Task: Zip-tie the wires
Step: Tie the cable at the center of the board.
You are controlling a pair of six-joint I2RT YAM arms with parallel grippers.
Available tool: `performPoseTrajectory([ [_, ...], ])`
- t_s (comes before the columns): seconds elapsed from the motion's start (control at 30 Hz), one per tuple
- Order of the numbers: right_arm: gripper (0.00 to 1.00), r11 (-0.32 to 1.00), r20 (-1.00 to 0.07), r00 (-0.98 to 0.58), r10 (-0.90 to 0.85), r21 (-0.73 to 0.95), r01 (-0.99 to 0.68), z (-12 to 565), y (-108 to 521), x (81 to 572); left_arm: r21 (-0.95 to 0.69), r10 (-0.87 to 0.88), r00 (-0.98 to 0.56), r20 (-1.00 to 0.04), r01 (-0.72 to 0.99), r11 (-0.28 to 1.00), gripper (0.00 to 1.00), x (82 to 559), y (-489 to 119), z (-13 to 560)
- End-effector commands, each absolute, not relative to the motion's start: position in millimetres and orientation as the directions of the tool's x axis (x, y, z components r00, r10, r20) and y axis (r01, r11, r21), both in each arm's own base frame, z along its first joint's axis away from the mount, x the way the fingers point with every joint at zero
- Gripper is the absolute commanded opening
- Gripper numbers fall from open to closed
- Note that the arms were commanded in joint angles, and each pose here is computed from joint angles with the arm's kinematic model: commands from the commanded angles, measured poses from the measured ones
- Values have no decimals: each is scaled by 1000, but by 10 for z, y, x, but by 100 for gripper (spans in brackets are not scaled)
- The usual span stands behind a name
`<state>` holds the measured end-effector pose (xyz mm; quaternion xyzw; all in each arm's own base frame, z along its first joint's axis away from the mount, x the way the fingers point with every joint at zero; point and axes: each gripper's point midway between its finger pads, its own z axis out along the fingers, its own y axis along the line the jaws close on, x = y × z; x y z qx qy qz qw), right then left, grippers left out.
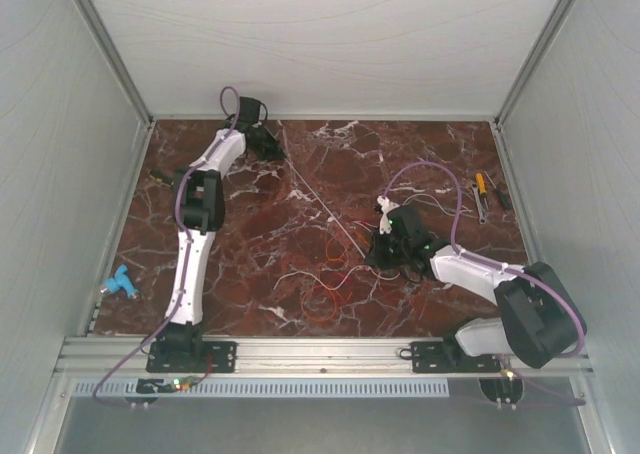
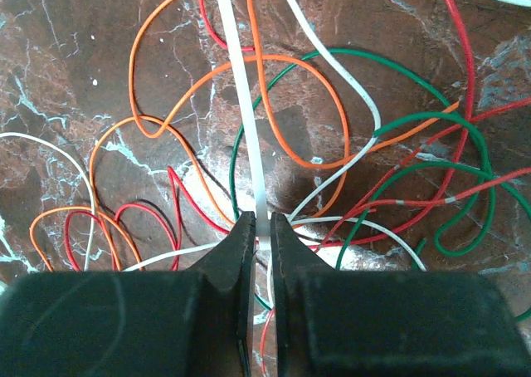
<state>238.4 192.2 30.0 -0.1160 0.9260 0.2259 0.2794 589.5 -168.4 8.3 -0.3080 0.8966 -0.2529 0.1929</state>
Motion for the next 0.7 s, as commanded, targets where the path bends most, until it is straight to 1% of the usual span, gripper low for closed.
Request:
performPoseTrajectory([
  [0.0, 0, 885, -508, -857, -86, 357, -300, 164, 1829, 2213, -562, -705, -625, -335, -468, 682, 0, 6340, -1111, 221],
  [0.2, 0, 889, -485, -870, -91, 354, -290, 123, 1828, 2216, -566, -734, -584, -347, -494, 661, 0, 6454, -825, 213],
  [0.53, 0, 887, -468, -878, -102, 357, -293, 109, 1822, 2172, -580, -764, -537, -358, -513, 633, 0, 6590, -578, 198],
  [0.67, 0, 885, -471, -875, -109, 355, -301, 132, 1823, 2169, -596, -761, -540, -360, -495, 633, 0, 6605, -569, 288],
])
